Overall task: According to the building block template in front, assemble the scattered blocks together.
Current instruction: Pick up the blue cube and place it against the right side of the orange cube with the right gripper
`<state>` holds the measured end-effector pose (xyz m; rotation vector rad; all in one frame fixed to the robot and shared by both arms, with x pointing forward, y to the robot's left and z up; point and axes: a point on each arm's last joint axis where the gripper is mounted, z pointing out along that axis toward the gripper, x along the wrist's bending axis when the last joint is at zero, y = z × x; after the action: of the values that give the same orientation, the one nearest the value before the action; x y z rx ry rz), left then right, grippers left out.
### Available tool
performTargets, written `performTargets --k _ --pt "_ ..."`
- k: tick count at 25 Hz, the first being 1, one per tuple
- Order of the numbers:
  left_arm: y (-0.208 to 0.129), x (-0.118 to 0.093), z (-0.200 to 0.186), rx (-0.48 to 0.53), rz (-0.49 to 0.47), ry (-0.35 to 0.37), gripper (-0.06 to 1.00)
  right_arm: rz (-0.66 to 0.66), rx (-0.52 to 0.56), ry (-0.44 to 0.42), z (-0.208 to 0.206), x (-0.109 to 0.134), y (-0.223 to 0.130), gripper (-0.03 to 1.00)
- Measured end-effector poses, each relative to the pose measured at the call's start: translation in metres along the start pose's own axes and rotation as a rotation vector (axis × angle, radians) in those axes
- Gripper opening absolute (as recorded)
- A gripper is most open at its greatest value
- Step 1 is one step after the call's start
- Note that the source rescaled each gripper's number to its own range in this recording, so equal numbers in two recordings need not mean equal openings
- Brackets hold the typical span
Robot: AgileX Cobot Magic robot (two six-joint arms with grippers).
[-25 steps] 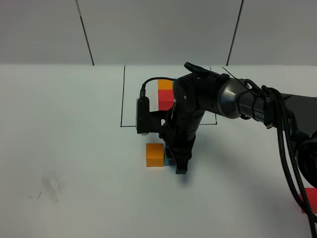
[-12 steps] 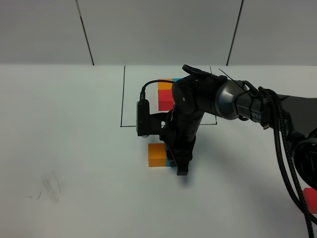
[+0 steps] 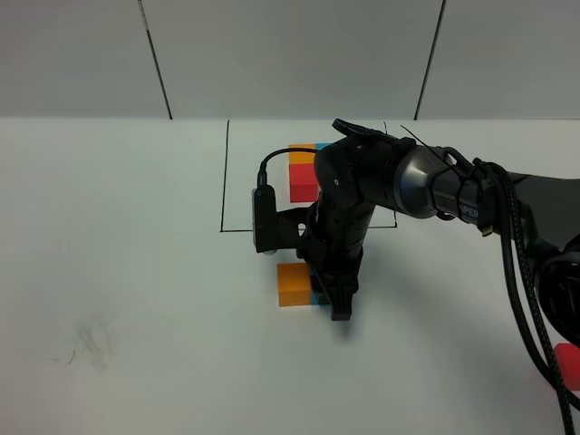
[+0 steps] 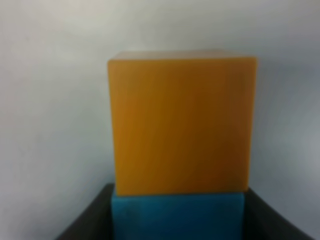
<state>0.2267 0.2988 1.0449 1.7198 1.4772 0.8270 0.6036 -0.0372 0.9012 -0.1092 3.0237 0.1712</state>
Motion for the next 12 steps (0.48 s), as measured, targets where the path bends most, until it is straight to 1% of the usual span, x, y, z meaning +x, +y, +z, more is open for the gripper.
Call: performTargets --k 12 --pt "0.0 0.0 0.0 0.0 0.0 0.0 0.98 -0.005 0.0 -0.006 -0.0015 -0.0016 0.0007 0.26"
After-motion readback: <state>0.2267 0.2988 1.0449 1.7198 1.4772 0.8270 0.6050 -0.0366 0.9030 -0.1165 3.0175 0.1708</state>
